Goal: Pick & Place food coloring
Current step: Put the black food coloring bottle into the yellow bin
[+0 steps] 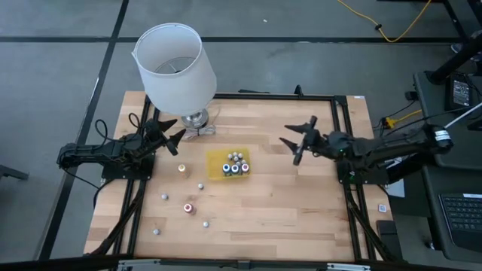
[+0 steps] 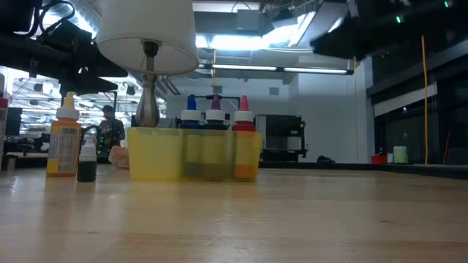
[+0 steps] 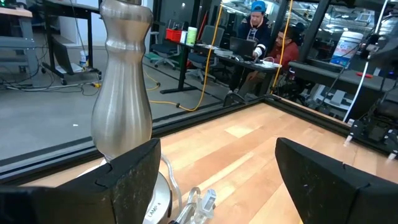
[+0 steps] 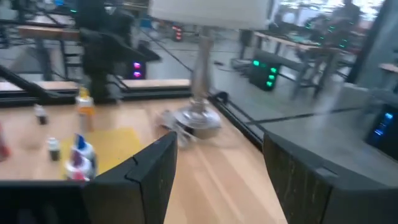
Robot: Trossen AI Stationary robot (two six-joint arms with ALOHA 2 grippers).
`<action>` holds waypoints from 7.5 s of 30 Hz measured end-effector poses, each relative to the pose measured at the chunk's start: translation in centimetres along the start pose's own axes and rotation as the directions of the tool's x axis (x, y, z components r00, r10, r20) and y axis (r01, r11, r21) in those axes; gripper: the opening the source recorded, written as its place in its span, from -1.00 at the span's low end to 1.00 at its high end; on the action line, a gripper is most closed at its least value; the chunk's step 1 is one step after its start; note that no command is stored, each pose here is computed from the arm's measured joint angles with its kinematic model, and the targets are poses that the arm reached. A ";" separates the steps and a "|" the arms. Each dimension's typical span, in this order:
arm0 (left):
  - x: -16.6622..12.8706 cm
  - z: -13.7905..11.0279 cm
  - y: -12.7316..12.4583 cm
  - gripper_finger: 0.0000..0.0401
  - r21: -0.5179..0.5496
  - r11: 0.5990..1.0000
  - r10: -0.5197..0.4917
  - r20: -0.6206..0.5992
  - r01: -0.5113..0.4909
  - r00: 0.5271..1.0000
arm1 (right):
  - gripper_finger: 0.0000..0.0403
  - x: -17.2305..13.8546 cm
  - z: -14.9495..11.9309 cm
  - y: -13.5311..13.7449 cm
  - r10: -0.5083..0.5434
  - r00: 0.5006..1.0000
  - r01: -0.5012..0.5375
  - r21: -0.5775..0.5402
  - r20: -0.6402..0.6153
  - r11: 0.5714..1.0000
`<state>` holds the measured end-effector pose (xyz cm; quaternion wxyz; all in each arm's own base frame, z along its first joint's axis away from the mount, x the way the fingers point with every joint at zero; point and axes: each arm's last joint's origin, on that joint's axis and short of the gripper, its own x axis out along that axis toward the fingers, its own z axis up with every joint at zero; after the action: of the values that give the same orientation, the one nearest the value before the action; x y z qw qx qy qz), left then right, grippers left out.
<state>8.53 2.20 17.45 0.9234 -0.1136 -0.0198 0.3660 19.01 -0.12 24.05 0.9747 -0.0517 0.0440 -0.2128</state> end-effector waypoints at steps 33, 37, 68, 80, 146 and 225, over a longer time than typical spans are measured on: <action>0.0 0.0 0.0 0.56 0.000 1.000 0.000 0.000 0.000 1.000 | 0.17 -5.8 -8.4 -6.1 -0.300 0.954 0.296 0.099 0.029 0.950; 0.0 0.0 0.0 0.56 0.000 1.000 0.000 0.000 0.000 1.000 | 0.17 -6.2 -8.7 -6.5 -0.327 0.945 0.324 0.095 0.007 0.941; 0.0 0.0 0.0 0.55 0.000 1.000 0.000 0.000 0.000 1.000 | 0.17 -7.4 -8.2 -7.3 -0.387 0.918 0.382 0.064 0.089 0.922; 0.0 0.0 0.0 0.55 0.000 1.000 0.000 0.000 0.000 1.000 | 0.17 -7.4 -8.2 -7.2 -0.386 0.918 0.382 0.065 0.088 0.922; 4.1 11.2 -12.3 0.65 0.141 0.892 -0.311 -0.497 0.429 0.810 | 0.17 -7.4 -8.2 -7.2 -0.386 0.918 0.381 0.066 0.088 0.922; 6.0 -5.6 -21.5 0.65 0.315 0.865 0.287 -0.949 0.390 0.129 | 0.17 -7.4 -8.2 -7.2 -0.386 0.918 0.381 0.065 0.088 0.922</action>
<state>28.02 -9.96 16.56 0.7073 -0.0835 0.6846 0.1551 8.47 -4.25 17.30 0.9161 -0.0469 -0.0203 -0.3977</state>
